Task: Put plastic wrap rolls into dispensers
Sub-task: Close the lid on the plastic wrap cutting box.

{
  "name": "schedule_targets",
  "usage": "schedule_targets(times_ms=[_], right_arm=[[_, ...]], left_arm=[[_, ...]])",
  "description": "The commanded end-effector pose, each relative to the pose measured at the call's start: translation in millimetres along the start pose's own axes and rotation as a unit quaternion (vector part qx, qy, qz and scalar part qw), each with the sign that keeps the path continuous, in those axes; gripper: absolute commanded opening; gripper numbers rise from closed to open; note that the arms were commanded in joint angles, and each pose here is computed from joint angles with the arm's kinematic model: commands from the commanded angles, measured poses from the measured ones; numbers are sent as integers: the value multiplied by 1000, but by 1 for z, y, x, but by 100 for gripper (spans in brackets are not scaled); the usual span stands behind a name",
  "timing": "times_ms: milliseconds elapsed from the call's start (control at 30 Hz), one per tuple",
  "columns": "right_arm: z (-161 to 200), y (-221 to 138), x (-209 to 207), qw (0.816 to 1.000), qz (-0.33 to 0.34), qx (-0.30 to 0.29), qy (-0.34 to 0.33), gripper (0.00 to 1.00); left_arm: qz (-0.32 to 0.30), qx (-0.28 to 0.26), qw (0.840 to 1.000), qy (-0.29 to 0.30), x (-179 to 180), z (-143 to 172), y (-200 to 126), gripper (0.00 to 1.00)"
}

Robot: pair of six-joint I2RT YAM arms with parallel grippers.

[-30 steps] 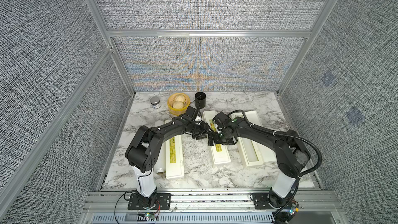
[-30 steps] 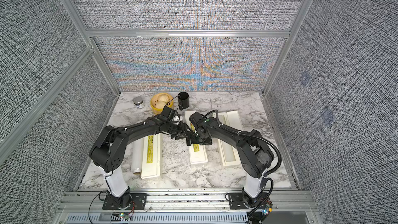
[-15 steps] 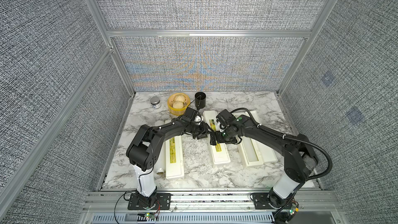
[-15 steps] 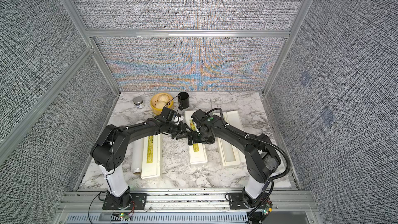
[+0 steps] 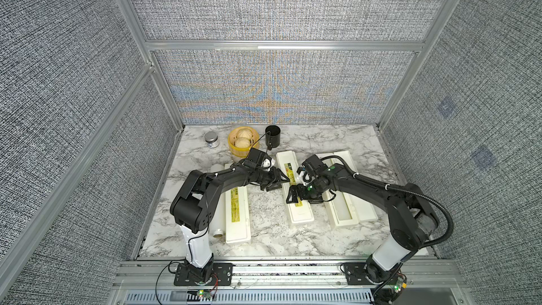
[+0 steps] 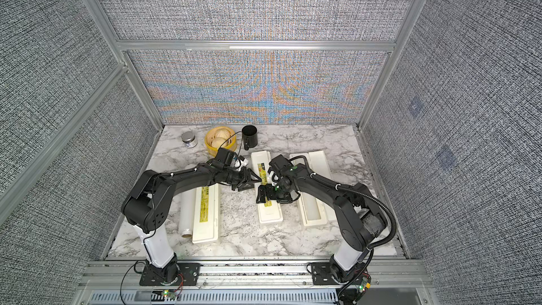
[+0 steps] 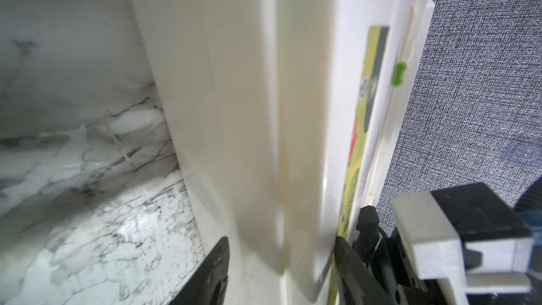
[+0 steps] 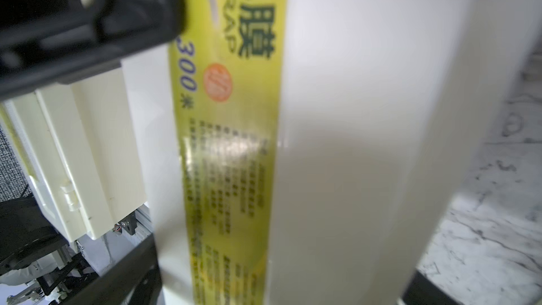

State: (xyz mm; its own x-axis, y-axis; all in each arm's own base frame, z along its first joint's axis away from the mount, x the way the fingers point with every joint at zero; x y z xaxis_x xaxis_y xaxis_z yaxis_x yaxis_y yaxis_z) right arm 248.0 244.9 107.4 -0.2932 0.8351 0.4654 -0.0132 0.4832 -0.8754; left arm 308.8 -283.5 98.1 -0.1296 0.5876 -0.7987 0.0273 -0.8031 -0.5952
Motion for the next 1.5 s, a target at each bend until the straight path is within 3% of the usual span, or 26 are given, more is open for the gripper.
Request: schedule_targets(times_ms=[0, 167, 367, 567, 867, 1133, 1467], right_arm=[[10, 11, -5, 1000, 0, 26, 14, 94], [8, 12, -3, 1000, 3, 18, 23, 93], [8, 12, -5, 998, 55, 6, 34, 94], [10, 12, 5, 997, 62, 1, 37, 98], [15, 3, 28, 997, 60, -7, 38, 99], [22, 14, 20, 993, 105, -5, 50, 99], [20, 18, 30, 994, 98, -4, 46, 98]], left_arm=[[-50, 10, 998, -47, 22, 14, -2, 57], [-31, 20, 998, -48, 11, 32, -3, 59], [-8, 19, 998, -61, 7, 52, -4, 60], [-6, 28, 997, -72, 17, 72, 2, 61], [51, 27, 994, -88, 8, 75, 3, 62], [51, 26, 993, -103, 19, 79, 6, 65], [38, 30, 992, -117, 26, 84, 8, 67]])
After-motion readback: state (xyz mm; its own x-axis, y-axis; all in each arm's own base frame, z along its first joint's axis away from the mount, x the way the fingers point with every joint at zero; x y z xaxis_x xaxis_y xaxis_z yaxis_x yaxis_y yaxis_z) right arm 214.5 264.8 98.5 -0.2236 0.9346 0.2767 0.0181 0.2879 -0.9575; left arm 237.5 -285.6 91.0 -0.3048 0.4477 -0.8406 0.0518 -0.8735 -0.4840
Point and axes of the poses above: each gripper's point midway between its finger pads, its own y axis out along the fingers, its own x axis along the line the jaws close on, z = x × y, the point moved 4 cm from there along -y, back along the fingers, and after that the axes turned 5 degrees about -y, right-handed, at the moved point
